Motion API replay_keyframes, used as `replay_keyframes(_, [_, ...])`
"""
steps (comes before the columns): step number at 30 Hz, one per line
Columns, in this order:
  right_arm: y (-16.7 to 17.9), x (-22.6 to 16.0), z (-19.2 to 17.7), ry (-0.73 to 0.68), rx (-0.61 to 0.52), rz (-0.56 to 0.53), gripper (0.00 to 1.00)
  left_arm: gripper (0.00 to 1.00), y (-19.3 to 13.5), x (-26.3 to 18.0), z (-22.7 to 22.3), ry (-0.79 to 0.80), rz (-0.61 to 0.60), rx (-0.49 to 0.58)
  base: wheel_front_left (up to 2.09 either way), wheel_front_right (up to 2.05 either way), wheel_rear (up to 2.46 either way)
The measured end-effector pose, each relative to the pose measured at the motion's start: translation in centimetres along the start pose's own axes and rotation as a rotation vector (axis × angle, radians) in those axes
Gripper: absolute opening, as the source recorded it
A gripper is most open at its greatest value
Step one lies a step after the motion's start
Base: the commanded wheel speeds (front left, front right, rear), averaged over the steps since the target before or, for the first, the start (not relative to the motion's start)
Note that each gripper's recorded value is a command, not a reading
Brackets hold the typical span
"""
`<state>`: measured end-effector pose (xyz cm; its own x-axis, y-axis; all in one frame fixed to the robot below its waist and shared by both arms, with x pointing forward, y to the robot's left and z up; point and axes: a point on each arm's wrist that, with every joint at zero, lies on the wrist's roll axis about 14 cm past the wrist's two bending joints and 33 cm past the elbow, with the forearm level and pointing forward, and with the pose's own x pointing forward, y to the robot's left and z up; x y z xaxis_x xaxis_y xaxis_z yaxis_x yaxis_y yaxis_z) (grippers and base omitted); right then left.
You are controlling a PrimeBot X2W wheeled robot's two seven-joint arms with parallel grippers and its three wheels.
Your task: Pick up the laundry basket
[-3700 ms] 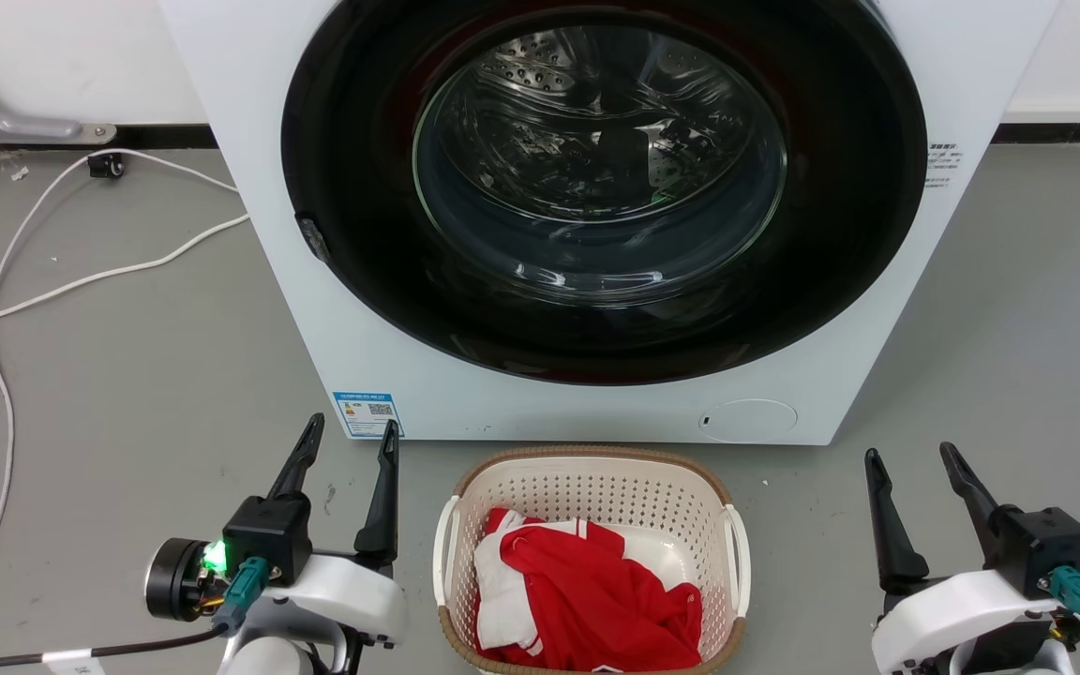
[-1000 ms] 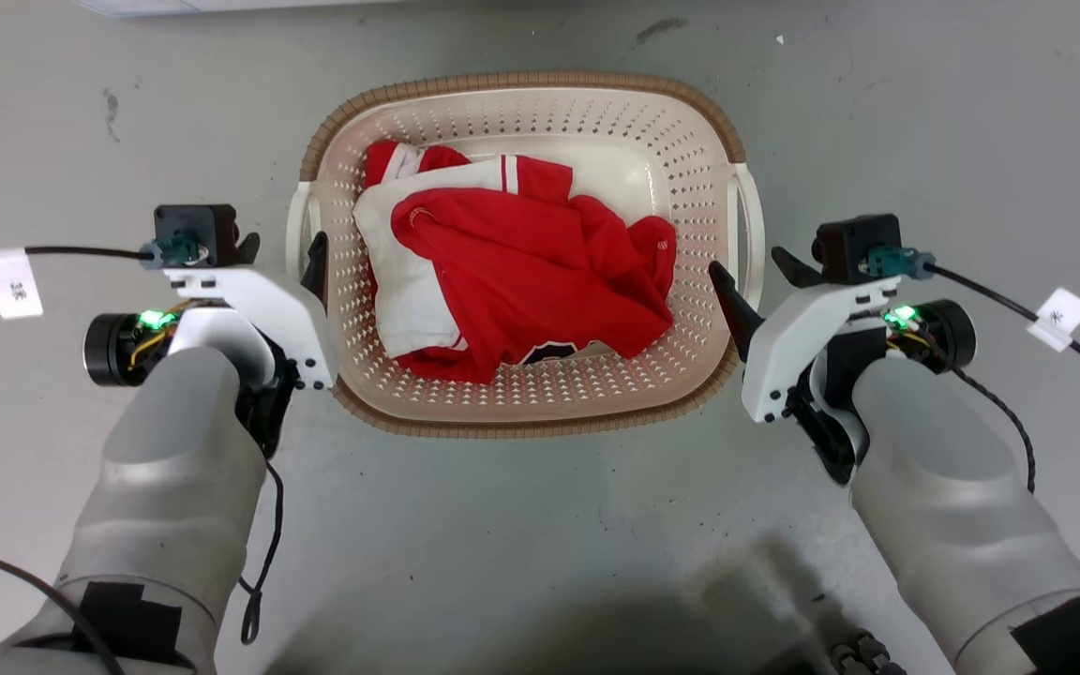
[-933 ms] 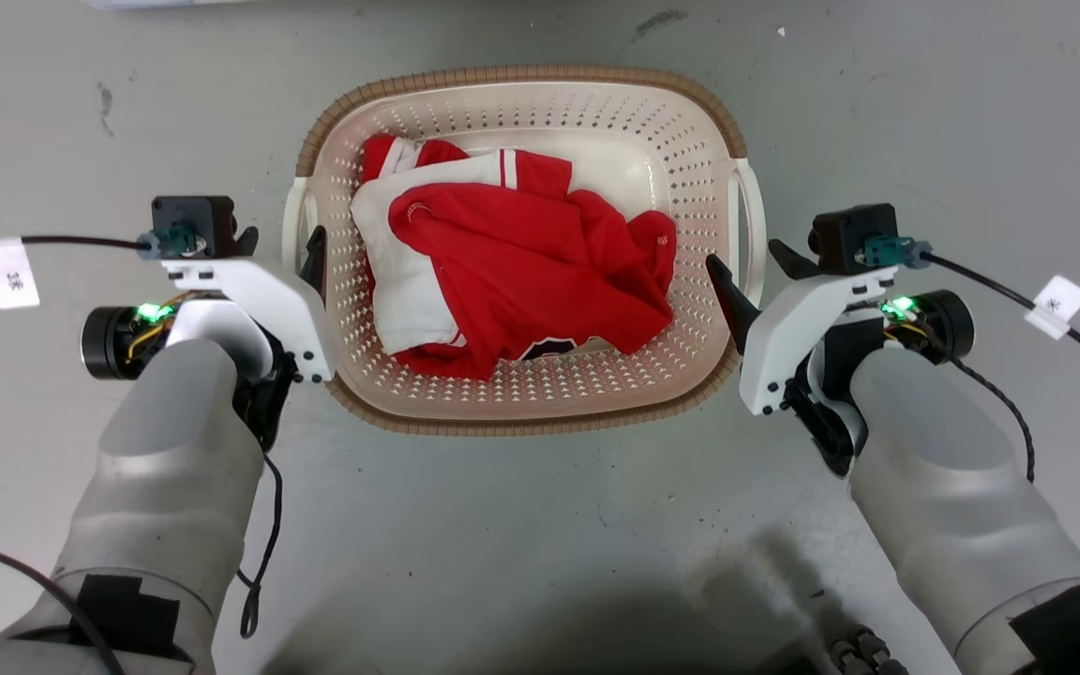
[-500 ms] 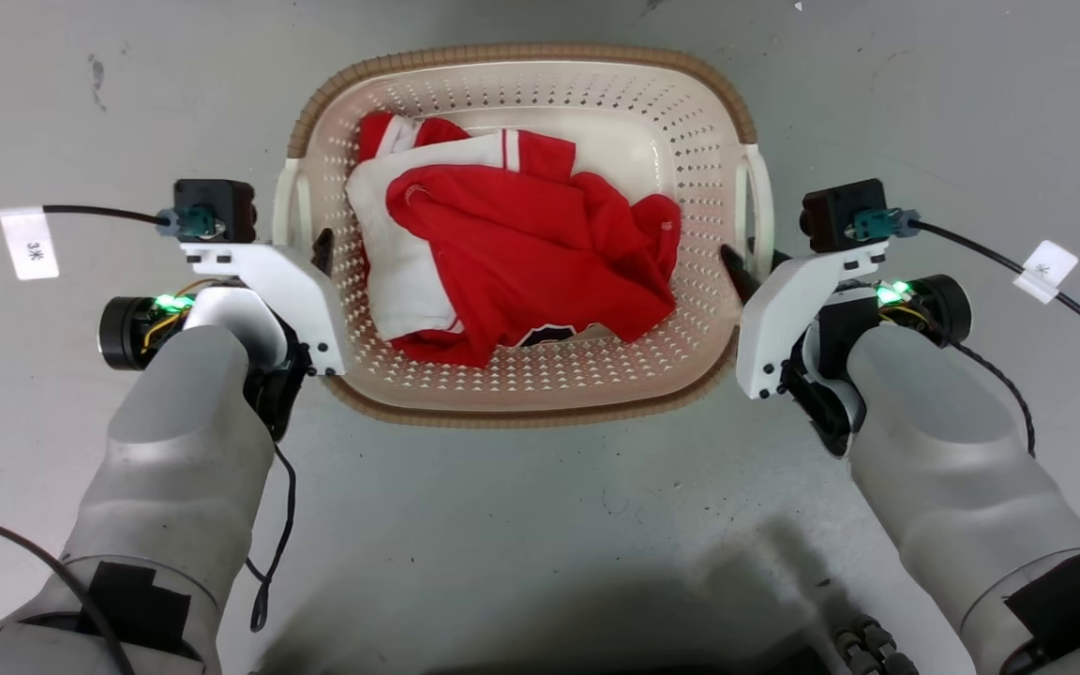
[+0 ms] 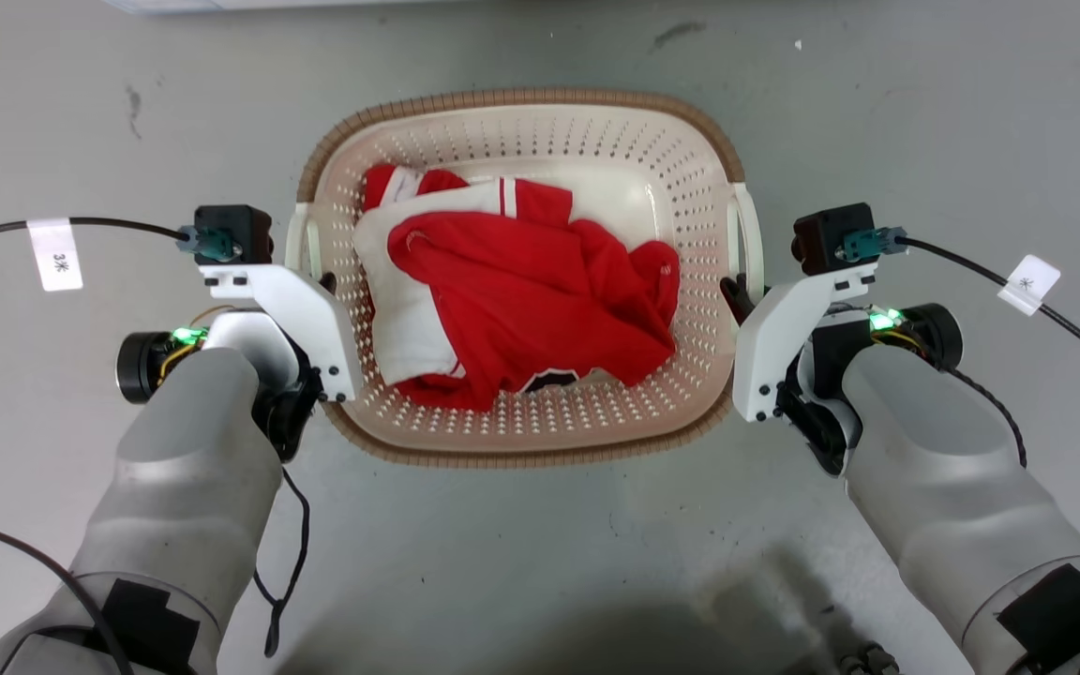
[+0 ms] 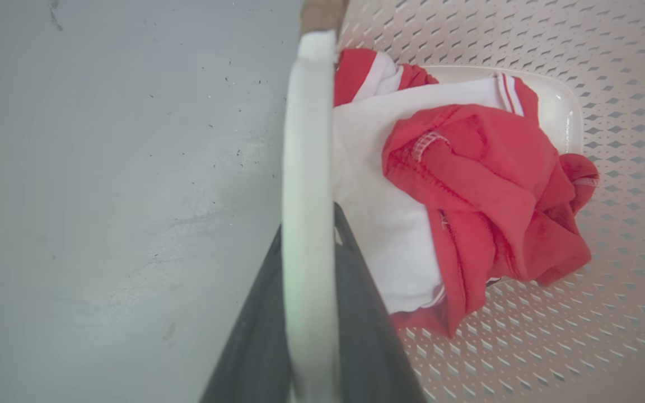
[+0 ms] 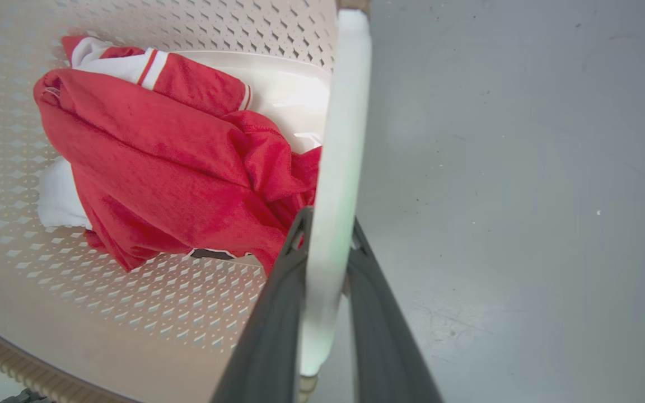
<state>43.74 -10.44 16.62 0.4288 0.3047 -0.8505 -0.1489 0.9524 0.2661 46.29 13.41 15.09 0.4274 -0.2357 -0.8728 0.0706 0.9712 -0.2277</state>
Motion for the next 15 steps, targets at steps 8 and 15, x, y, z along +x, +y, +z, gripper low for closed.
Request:
replay_keyframes(8, [0.6, -2.7, 0.1, 0.032, 0.009, -0.01, 0.0, 0.0, -1.2, -3.0, 0.1, 0.035, -0.012, 0.01, 0.0, 0.0, 0.0])
replay_keyframes(15, [1.5, -6.2, 0.2, 0.062, -0.023, -0.021, 0.0, 0.0, -2.5, -7.3, -0.1, 0.05, -0.023, 0.004, 0.0, 0.0, 0.0])
